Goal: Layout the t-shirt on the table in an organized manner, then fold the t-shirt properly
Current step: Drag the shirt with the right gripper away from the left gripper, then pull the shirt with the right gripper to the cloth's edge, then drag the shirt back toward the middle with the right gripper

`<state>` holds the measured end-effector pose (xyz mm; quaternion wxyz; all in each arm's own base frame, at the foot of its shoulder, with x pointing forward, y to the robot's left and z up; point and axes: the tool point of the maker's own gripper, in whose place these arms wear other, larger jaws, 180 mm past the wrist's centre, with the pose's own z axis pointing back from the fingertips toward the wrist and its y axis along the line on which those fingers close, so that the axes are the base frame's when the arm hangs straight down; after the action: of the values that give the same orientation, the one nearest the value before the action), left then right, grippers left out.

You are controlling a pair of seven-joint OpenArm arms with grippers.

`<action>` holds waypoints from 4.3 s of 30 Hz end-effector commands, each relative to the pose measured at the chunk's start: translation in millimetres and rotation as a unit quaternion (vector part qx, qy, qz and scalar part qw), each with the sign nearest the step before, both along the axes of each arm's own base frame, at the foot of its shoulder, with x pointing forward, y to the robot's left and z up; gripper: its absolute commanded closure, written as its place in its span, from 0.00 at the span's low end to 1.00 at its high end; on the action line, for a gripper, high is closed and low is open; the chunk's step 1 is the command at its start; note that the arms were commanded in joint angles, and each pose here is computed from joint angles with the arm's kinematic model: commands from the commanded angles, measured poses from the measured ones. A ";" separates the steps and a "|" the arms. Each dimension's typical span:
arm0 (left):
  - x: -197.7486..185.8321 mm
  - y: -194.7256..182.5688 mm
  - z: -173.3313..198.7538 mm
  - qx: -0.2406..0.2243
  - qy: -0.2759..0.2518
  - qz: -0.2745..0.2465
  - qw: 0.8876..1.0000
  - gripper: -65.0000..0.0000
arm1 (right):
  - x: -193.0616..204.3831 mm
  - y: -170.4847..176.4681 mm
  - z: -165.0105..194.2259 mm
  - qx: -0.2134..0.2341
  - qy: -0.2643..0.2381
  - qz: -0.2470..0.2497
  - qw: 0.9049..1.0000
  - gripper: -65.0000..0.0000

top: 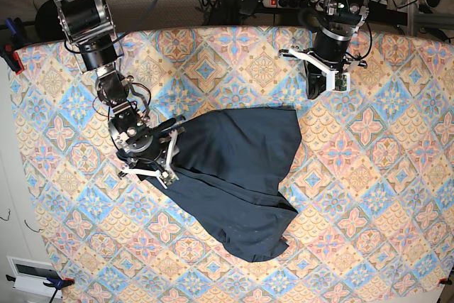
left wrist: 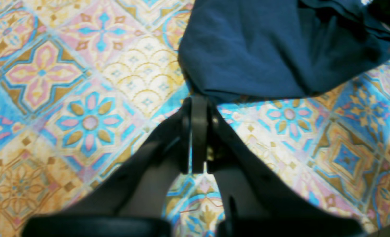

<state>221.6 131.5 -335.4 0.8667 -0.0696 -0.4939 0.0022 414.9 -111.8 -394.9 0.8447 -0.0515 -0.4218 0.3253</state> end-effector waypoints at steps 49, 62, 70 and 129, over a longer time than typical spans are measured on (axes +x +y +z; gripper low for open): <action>2.0 -1.9 8.3 -0.007 -0.017 0.005 1.000 1.00 | 62.3 -140.5 222.8 0.141 -0.250 -0.143 0.947 0.99; 3.5 -1.9 9.3 -0.007 -0.019 0.005 1.000 1.00 | -0.9 -274.3 334.4 0.304 -0.360 -0.204 0.858 0.99; 2.0 -2.1 8.3 -0.008 -0.017 0.005 1.000 1.00 | -22.5 -283.9 380.5 0.358 -0.385 -0.174 0.832 0.99; 23.9 12.8 22.1 0.003 -0.040 0.015 0.999 0.70 | -106.9 66.7 145.1 0.331 -0.015 0.147 0.932 0.64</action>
<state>240.5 145.9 -326.9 0.8602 -0.0557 -0.5067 0.0129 301.2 -47.2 -270.7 0.7736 0.2813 -0.4912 0.2849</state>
